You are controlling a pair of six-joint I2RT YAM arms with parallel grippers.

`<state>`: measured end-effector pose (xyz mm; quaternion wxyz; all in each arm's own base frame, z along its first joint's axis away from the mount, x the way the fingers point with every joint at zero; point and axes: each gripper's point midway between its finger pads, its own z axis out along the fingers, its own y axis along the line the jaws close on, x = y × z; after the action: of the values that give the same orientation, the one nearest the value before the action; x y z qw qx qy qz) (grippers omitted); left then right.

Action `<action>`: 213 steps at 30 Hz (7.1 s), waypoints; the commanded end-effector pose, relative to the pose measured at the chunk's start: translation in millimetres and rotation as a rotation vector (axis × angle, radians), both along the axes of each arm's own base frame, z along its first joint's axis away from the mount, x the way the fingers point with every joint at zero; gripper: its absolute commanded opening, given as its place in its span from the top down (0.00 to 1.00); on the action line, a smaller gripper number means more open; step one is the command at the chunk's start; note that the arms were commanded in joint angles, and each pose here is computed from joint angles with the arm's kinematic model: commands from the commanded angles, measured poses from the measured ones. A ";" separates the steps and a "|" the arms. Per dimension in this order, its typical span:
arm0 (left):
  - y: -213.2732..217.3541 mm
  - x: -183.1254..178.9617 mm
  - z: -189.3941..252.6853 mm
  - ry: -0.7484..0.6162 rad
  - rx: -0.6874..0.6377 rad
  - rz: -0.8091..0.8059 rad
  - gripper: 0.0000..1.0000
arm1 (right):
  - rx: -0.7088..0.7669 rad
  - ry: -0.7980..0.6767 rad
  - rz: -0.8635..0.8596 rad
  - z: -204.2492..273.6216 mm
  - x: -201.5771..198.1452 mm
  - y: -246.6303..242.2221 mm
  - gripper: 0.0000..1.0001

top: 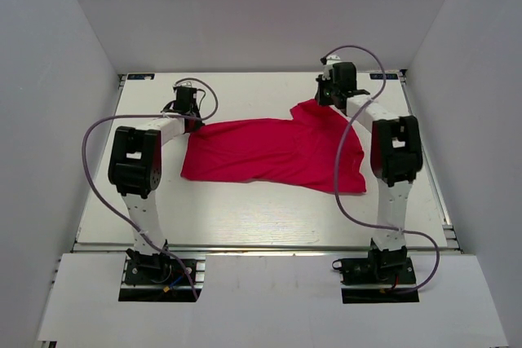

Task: Fold and stack the t-shirts
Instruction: Grap the side of the flattened tshirt furthest away from the robot with both arms, then fold the other side of the tshirt into a rectangle, then rotate the tshirt 90 degrees

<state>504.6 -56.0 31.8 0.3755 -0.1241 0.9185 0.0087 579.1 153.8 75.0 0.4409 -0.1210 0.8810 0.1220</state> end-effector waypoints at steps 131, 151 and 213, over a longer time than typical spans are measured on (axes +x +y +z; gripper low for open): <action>-8.1 -66.4 25.0 0.112 -0.173 -0.051 0.50 | -0.163 0.055 -0.100 0.3 -272.7 0.4 0.10; 54.7 -52.4 102.3 -0.094 0.002 0.196 1.00 | -0.126 0.368 -0.260 -68.1 -294.6 -38.9 0.10; -163.7 -388.8 -8.5 0.732 -0.522 -0.633 0.00 | 0.209 0.281 0.033 -30.7 5.9 63.6 0.10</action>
<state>171.5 -208.3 34.3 0.0765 0.0049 0.9612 -0.2650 586.3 221.4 44.3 0.3383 -0.0381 0.9075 0.2462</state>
